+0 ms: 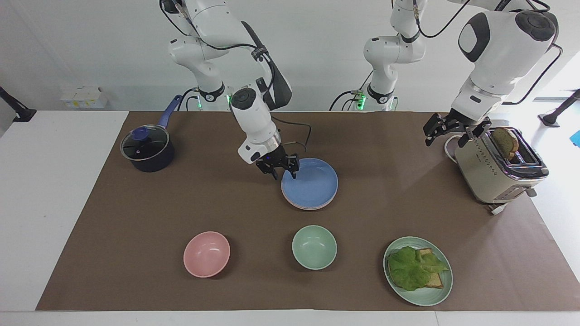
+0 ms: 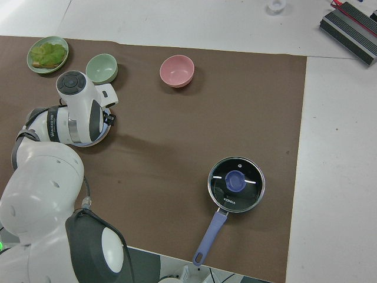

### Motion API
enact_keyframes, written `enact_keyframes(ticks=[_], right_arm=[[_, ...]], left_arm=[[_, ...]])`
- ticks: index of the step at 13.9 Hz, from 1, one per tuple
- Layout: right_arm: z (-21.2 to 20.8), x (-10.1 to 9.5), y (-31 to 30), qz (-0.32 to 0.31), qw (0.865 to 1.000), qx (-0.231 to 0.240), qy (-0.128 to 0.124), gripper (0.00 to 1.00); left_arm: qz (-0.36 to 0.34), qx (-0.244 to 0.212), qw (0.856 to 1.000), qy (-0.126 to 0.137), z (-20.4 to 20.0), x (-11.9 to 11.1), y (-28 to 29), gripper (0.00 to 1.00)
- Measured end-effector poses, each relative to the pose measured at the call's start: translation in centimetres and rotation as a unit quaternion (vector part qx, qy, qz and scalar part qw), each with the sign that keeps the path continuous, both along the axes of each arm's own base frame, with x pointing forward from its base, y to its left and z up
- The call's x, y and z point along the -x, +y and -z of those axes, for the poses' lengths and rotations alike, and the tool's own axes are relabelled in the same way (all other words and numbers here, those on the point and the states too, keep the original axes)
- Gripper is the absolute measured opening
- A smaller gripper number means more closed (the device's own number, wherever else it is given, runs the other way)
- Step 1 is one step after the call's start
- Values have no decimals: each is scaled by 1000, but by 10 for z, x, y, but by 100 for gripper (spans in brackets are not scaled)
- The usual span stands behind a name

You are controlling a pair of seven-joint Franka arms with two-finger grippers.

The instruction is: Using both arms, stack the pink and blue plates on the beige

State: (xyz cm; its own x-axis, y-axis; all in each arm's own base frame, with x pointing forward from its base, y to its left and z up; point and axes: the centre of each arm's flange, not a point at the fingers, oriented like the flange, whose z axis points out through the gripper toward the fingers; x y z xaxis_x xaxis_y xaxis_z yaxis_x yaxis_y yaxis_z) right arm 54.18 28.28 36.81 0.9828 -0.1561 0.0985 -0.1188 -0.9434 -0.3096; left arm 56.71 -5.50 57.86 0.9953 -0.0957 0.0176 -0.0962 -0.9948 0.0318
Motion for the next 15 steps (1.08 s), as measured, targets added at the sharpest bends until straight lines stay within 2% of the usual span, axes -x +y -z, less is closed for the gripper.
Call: enact_keyframes(ticks=[1, 2, 5, 7, 11, 13, 15], right_arm=[[-14, -5, -14, 3, 1000, 6, -10, 95], [-29, -11, -33, 8, 1000, 16, -16, 100], [-78, -19, -105, 32, 998, 57, -26, 100], [-108, -16, -148, 45, 996, 74, -24, 100], [-181, 3, -218, 50, 994, 100, 17, 100], [-223, 8, -239, 36, 990, 133, 22, 100], [-245, 10, -248, 23, 988, 150, 20, 100]], left_arm=[[0, 0, 1000, 0, 0, 0, 0, 100], [0, 0, 1000, 0, 0, 0, 0, 100], [0, 0, 1000, 0, 0, 0, 0, 100], [0, 0, 1000, 0, 0, 0, 0, 100], [0, 0, 1000, 0, 0, 0, 0, 100], [0, 0, 1000, 0, 0, 0, 0, 100], [0, 0, 1000, 0, 0, 0, 0, 100]])
